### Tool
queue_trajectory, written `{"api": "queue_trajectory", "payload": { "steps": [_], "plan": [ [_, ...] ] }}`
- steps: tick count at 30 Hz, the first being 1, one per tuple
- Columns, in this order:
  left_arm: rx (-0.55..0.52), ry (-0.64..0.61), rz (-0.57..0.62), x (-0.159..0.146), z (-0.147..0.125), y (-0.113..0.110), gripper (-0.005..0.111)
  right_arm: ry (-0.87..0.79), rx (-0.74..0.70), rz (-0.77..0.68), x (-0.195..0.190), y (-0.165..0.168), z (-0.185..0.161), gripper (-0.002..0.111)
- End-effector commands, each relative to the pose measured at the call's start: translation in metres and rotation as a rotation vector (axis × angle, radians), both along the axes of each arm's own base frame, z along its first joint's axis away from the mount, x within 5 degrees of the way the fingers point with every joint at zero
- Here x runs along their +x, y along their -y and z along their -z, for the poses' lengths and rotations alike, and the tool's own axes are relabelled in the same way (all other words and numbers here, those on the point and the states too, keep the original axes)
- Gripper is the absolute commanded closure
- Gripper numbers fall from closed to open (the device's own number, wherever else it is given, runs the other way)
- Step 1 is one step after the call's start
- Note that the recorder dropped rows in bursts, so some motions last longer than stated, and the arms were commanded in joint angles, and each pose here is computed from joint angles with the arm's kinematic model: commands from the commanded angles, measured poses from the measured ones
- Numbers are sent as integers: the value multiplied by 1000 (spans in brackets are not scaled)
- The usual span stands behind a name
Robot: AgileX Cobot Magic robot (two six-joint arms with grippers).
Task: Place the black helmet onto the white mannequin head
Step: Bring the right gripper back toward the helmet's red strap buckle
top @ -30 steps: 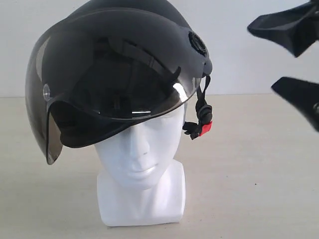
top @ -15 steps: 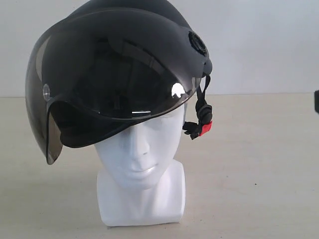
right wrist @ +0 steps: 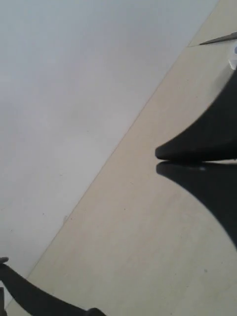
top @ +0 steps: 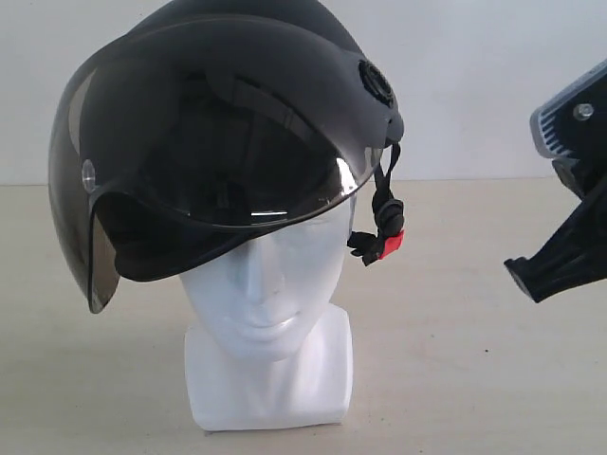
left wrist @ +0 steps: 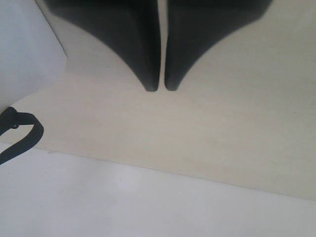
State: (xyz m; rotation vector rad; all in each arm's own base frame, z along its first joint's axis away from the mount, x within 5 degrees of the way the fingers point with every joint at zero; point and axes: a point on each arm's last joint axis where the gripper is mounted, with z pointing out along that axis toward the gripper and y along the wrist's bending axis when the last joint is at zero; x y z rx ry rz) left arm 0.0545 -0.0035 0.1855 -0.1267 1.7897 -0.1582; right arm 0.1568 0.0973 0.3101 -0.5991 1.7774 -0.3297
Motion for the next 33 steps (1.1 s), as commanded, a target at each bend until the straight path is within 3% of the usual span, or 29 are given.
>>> {"api": "queue_trajectory", "payload": {
  "steps": [1,5,8,15,19,22,26,33],
  "plan": [
    [-3,3,3,0,0,0,102,7,9,54,1,5,-1,108],
    [-3,3,3,0,0,0,102,-10,135,199,0,13,9,108],
    [-3,3,3,0,0,0,102,-50,369,257,-3,15,31,108],
    [-3,3,3,0,0,0,102,-138,726,-66,-12,-15,36,108],
    [-3,3,3,0,0,0,102,-194,828,-194,-17,-28,32,108],
    [-3,3,3,0,0,0,102,-305,932,-234,-20,-32,30,108],
    [-3,3,3,0,0,0,102,-494,1128,-157,-18,-30,34,108],
    [-3,3,3,0,0,0,102,-562,981,-190,-19,-28,41,108]
  ]
}}
